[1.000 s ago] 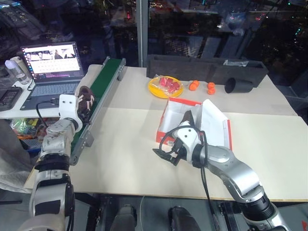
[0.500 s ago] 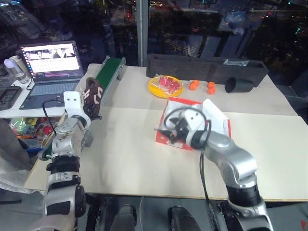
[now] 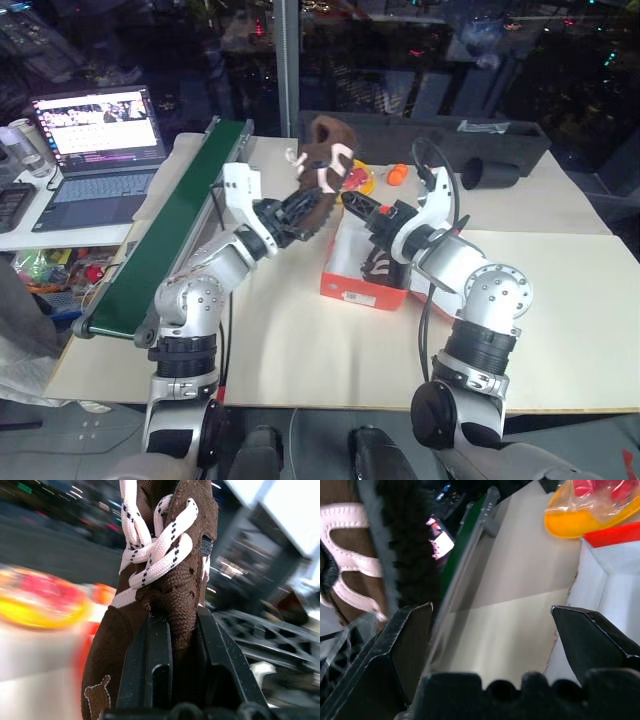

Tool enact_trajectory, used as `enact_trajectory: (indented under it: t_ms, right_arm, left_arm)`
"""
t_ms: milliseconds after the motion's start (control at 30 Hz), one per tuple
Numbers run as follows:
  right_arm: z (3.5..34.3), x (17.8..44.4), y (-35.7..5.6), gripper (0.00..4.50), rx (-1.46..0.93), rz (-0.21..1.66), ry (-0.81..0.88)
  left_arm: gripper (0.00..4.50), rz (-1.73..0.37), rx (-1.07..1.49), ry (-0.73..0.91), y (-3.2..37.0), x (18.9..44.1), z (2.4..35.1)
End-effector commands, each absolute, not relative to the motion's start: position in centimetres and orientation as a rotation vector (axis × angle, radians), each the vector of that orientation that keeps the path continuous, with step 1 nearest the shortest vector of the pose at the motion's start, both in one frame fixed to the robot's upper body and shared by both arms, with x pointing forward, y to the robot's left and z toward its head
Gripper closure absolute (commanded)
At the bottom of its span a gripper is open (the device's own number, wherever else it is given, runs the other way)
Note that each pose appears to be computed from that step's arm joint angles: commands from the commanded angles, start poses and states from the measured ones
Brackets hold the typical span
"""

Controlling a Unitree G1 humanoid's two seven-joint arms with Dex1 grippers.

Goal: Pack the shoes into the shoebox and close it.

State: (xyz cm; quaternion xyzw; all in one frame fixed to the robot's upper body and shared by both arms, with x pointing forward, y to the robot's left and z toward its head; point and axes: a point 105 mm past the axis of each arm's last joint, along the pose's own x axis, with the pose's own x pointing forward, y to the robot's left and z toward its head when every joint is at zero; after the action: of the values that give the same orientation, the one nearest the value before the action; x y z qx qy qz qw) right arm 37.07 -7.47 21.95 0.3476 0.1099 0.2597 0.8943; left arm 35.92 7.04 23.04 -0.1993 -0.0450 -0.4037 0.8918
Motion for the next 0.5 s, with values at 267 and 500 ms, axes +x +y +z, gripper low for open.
enact_trajectory:
  t_ms: [267, 500]
  right_arm:
    - [27.0, 35.3, -4.9, 0.00, 0.794, 0.696, 0.105]
    - [26.6, 35.4, -5.4, 0.00, 0.803, 0.669, 0.112]
  left_arm:
    - [4.23, -0.791, -0.404, -0.062, 7.4, 37.5, 22.1]
    - [4.23, -0.729, -0.356, -0.043, 7.7, 38.9, 21.3]
